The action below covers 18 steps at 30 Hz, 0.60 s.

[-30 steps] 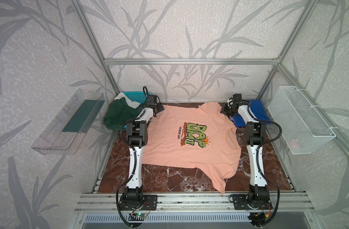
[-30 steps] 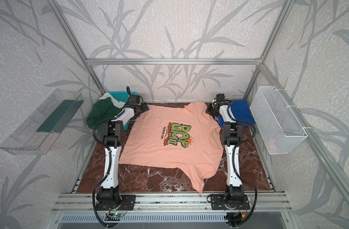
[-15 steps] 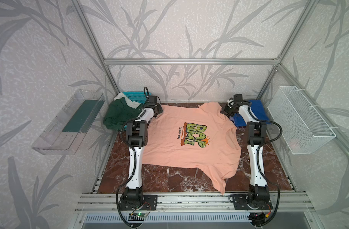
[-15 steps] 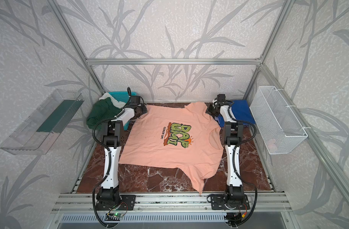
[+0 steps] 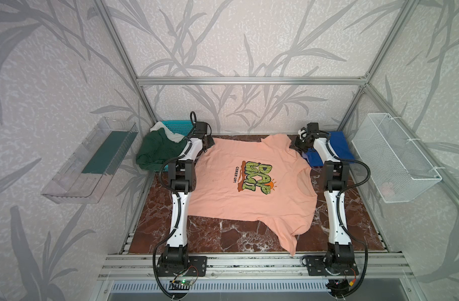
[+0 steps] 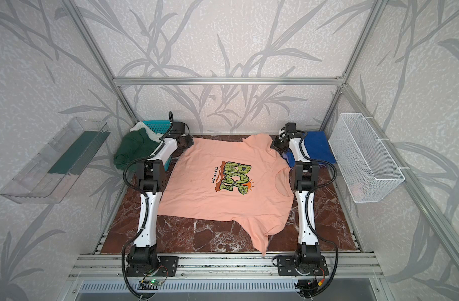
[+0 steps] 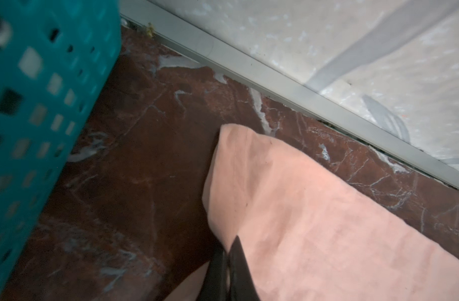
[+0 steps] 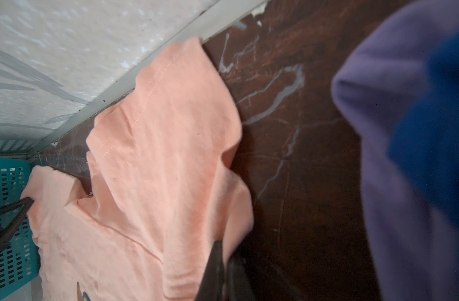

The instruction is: Fold and stack the t-shirts

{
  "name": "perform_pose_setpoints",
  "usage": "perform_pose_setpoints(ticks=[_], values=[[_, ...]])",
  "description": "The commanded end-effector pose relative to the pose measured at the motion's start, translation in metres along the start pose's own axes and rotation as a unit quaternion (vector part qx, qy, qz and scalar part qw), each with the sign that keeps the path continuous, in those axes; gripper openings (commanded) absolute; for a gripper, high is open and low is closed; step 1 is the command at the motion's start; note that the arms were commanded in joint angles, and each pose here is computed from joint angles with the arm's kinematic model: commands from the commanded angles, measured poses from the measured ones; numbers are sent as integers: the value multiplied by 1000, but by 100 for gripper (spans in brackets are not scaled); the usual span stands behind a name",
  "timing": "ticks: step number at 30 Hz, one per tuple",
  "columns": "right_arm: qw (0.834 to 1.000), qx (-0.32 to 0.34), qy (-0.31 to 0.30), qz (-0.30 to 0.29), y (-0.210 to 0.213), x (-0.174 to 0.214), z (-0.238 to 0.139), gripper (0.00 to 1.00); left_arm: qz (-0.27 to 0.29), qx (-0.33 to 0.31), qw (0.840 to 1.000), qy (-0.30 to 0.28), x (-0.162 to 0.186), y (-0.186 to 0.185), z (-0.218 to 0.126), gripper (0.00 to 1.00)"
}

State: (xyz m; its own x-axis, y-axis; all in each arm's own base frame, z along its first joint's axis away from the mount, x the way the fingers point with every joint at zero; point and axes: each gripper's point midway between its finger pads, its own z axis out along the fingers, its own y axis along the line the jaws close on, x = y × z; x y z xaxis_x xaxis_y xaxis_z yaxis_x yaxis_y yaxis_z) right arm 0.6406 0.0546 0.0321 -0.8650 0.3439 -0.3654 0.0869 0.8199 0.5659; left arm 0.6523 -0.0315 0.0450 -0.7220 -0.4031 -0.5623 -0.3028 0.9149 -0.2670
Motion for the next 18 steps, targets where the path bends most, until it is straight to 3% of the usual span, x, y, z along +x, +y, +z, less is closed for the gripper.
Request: perform_pose_setpoints(ticks=[1, 18], values=[[999, -7, -12, -30, 13, -10, -18, 0, 23, -5, 1000, -8, -12, -1, -13, 0], [993, -21, -44, -103, 58, -28, -77, 0, 44, -4, 998, -38, -36, 9, -39, 0]])
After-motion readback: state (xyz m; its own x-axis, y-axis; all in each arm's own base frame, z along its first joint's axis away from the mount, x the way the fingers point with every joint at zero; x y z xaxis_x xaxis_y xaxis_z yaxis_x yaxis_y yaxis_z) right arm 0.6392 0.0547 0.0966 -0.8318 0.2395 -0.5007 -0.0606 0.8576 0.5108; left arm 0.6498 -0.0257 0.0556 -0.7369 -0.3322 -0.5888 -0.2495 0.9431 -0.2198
